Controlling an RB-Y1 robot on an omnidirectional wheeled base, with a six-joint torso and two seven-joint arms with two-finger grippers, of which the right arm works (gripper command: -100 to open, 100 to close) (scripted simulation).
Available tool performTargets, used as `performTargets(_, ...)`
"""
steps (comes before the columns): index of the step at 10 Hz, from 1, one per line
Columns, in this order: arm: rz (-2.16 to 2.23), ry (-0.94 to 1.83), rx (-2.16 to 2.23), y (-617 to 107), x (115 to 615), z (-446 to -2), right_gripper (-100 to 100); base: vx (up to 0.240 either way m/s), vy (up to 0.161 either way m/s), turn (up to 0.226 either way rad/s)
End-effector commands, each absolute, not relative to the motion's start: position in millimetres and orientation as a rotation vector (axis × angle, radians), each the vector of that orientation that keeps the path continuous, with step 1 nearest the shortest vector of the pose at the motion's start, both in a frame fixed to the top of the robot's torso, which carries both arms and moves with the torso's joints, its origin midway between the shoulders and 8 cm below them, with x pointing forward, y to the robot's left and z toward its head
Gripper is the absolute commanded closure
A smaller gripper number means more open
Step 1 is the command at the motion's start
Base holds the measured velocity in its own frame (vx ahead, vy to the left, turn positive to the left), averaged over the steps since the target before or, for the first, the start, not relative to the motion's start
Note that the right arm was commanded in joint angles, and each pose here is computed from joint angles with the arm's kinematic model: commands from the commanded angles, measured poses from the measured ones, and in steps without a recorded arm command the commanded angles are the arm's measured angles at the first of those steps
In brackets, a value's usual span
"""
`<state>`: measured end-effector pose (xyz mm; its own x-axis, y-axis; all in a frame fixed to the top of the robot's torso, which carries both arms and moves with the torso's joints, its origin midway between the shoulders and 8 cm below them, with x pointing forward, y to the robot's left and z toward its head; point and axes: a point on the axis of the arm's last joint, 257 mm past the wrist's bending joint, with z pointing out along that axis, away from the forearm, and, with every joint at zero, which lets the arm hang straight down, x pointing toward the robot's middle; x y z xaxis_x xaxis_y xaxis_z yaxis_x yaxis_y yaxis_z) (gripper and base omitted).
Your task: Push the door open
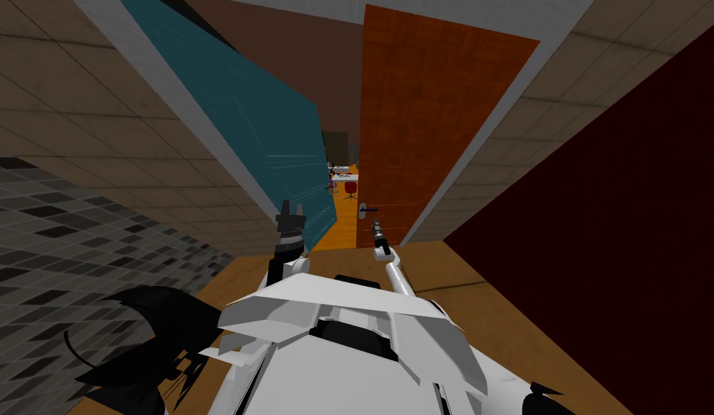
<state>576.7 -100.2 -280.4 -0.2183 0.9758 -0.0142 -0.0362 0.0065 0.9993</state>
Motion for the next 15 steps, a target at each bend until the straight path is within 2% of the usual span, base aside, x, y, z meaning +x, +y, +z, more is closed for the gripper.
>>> performTargets(1, 1.379, 1.359, 1.070, -95, 578, -285, -100, 0.098, 0.005, -0.004)
performTargets(4, 1.352, 1.371, 1.061, -108, 581, -290, -100, 0.089, 0.021, 0.007)
performTargets(8, 1.323, 1.372, 1.054, -124, 583, -293, -100, 0.189, 0.048, 0.019)
performTargets(14, 1.354, 1.357, 1.083, -109, 582, -293, -100, 0.162, 0.042, 0.019)
performTargets(15, 1.354, 1.357, 1.083, -109, 582, -293, 100, -0.006, -0.002, -0.003)
